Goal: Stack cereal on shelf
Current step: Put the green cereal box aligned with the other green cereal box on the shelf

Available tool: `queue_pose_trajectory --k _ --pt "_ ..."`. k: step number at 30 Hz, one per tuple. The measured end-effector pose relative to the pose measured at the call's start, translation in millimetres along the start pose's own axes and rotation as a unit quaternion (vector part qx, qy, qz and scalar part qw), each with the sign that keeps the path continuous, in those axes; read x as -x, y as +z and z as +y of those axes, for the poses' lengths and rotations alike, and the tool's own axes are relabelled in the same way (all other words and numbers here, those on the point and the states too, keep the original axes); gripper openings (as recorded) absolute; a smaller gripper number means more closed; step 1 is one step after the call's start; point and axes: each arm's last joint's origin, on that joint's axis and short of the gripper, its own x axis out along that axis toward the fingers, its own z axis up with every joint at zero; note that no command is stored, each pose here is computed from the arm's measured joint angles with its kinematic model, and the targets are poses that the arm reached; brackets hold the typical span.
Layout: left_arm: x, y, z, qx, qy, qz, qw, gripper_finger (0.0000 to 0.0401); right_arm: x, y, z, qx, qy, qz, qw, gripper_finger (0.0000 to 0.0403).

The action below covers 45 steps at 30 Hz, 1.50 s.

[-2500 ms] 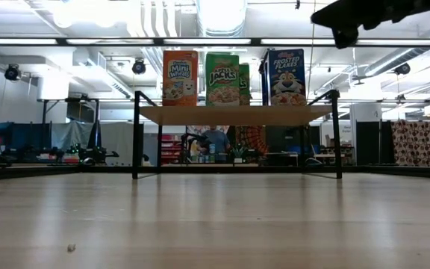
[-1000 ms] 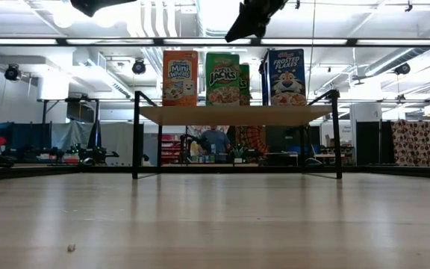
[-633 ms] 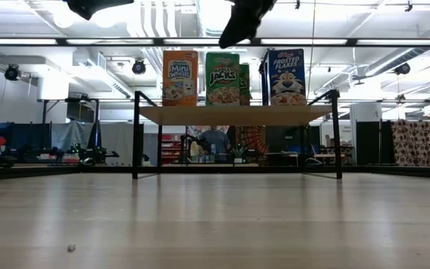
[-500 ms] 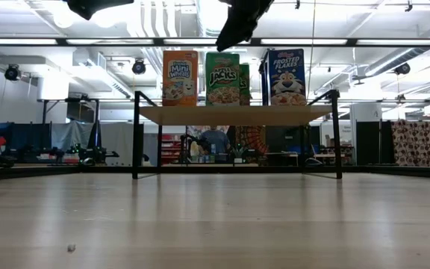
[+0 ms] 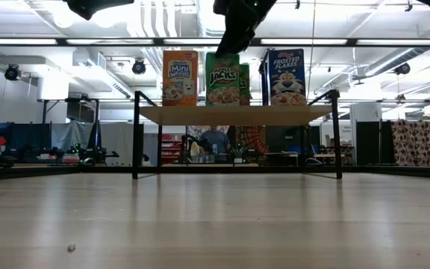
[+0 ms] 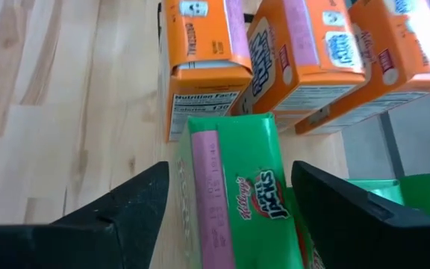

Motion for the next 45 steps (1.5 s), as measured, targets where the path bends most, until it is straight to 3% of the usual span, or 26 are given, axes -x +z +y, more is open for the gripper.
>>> queue_pose_trajectory --k 25,45 --pt "-0.1 0.0 -0.1 0.0 0.0 0.0 1.0 0.0226 -3.6 -2.6 1.4 -0.041 0.007 0.021 0.999 0.014" --pt "-0.1 0.0 -0.1 0.0 0.0 0.0 1.0 0.0226 4.8 -7.6 5.2 -0.063 0.02 0.058 0.996 0.0142"
